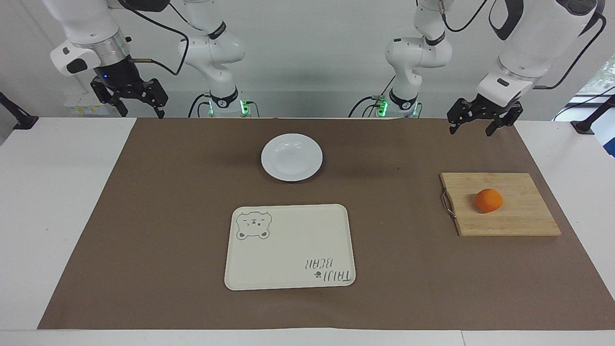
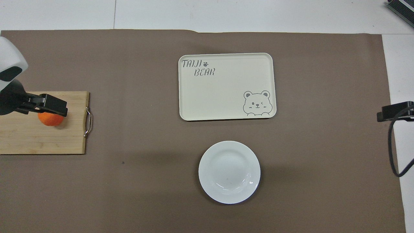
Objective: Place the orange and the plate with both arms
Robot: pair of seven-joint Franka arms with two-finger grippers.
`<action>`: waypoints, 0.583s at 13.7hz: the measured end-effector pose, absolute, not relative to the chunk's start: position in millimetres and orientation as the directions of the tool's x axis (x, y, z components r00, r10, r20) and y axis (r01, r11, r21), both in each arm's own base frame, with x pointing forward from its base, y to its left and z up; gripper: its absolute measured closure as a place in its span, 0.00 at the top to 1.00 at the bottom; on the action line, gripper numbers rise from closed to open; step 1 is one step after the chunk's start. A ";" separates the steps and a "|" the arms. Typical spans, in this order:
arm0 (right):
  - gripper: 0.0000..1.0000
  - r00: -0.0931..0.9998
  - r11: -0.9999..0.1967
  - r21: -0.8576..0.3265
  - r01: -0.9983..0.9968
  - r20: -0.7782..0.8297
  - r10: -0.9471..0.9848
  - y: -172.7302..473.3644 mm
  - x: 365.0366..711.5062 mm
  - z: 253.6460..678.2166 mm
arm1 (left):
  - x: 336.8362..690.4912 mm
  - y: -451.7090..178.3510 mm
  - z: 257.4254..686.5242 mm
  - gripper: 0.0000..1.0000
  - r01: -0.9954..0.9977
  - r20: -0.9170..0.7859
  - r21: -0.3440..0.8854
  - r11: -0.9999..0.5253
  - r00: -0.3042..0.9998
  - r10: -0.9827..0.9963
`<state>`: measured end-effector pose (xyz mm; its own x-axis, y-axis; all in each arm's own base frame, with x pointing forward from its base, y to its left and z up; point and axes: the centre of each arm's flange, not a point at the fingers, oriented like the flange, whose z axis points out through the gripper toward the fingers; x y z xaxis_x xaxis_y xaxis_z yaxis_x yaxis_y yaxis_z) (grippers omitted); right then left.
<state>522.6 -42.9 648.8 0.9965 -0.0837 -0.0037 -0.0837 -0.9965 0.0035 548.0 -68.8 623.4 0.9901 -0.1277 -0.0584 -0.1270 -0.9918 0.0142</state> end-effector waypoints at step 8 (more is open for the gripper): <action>1.00 0.998 -0.998 0.004 -0.057 -0.019 -0.057 -38.0 521.2 647.7 | 548.4 -66.1 623.5 1.00 -0.126 -0.058 0.014 -0.992 0.990 -0.126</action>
<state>521.2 -38.0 647.7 0.9982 -0.0568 -0.0188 -0.0567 -0.9984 0.0039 548.4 -66.1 623.5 0.9903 -0.1262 -0.0582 -0.1255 -0.9920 0.0144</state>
